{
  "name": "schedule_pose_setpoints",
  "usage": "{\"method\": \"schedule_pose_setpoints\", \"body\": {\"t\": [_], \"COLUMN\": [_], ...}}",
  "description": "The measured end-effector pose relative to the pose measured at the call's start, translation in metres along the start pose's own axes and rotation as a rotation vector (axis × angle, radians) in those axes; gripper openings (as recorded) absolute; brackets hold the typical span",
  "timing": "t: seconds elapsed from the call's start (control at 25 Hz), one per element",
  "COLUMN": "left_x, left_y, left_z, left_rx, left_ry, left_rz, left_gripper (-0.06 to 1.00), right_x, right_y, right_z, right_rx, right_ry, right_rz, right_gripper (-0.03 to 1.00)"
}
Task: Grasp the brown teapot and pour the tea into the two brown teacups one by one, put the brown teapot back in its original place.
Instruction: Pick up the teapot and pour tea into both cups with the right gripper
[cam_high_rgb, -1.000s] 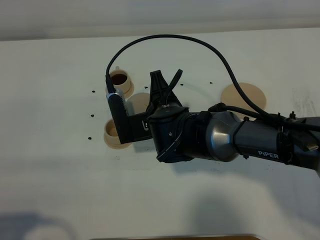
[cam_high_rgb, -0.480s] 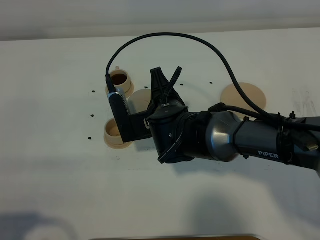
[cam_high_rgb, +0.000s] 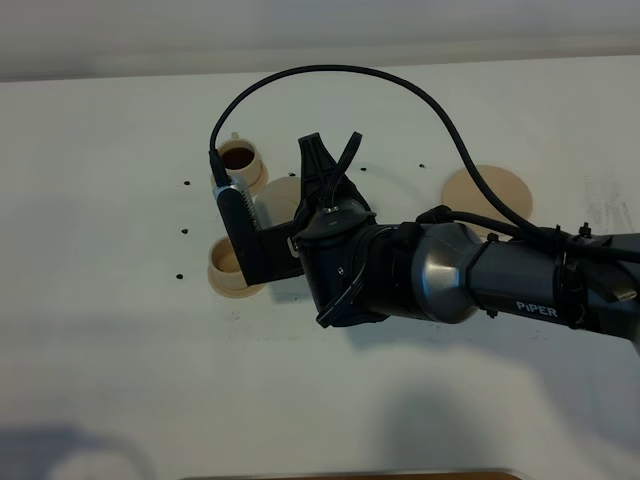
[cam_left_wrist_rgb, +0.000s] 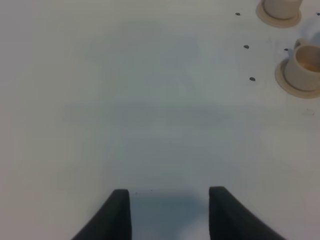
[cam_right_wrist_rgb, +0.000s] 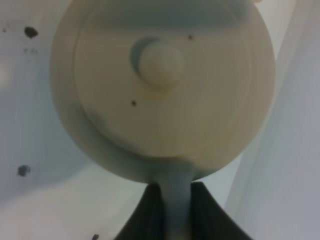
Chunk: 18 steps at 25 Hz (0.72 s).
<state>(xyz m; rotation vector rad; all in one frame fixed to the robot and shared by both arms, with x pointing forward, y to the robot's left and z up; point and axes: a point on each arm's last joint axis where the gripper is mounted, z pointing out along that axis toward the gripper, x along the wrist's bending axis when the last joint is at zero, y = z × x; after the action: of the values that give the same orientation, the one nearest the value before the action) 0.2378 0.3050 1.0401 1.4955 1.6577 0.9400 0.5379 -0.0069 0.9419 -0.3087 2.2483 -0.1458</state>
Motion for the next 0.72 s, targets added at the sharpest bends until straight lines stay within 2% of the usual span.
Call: {"method": "schedule_pose_setpoints", "body": {"t": [0.72], "left_x": [0.0], "left_y": [0.0], "left_z": [0.0], "left_rx": [0.0], "left_ry": [0.0], "left_rz": [0.0], "left_gripper": [0.43], "right_x": [-0.0048], "right_y": [0.0017], "right_z": [-0.0013], "right_rx": [-0.011], "right_ry": [-0.009], "right_rz": [-0.022], "right_gripper": [0.09]}}
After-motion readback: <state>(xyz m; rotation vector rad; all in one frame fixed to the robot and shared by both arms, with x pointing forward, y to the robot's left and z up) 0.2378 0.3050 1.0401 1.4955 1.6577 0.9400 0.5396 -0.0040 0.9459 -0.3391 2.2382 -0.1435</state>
